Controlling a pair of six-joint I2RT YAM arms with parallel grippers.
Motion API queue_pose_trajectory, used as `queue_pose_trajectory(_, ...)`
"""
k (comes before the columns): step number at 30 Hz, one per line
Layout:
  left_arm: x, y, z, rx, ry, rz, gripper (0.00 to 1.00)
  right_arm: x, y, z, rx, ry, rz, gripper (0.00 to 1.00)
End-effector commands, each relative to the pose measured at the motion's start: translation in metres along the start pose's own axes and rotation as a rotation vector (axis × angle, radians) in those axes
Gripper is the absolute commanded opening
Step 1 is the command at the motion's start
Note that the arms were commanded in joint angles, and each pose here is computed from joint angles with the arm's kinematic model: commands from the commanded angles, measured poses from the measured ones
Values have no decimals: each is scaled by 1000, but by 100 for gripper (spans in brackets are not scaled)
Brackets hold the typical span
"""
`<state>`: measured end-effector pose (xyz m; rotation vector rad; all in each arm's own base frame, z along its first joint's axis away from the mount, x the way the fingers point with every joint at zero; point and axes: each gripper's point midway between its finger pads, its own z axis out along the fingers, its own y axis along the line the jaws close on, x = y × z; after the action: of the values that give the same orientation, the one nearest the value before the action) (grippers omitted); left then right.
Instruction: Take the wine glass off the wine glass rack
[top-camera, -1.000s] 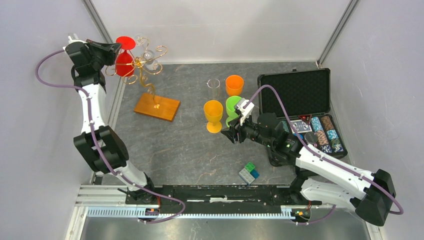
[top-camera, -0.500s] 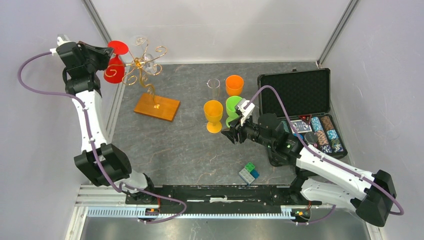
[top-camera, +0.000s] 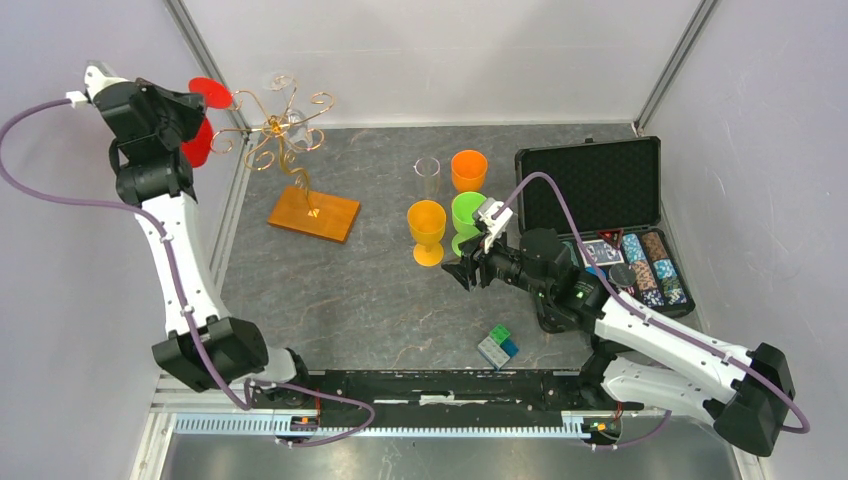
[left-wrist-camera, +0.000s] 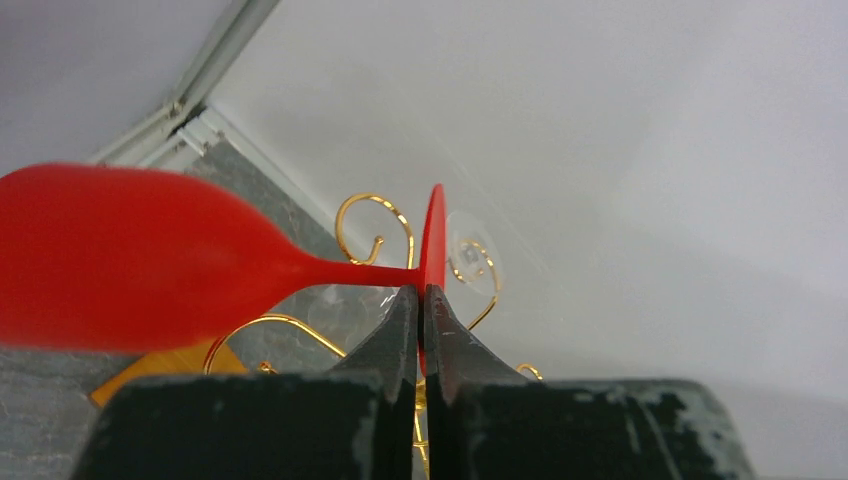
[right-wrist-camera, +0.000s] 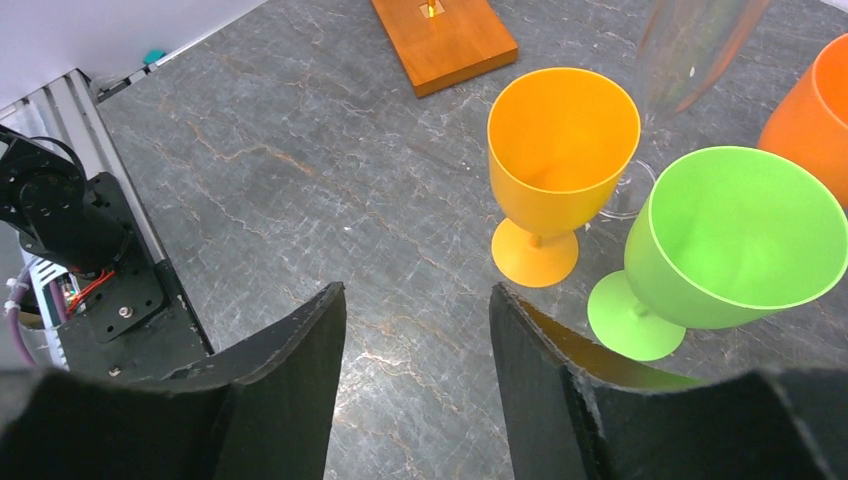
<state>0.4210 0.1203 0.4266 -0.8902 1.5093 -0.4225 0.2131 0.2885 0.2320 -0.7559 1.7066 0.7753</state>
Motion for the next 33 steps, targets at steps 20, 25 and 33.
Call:
queue_pose_trajectory(20, -26, -185, -197, 768, 35, -58, 2, -45, 20, -22, -86, -229, 91, 86)
queue_pose_trajectory(25, -9, -193, -218, 839, 113, -80, 2, -56, 27, -28, -121, -277, 113, 89)
queue_pose_trajectory(33, 48, -220, -244, 1047, 420, -320, 2, -75, 21, -34, -98, -411, 203, 97)
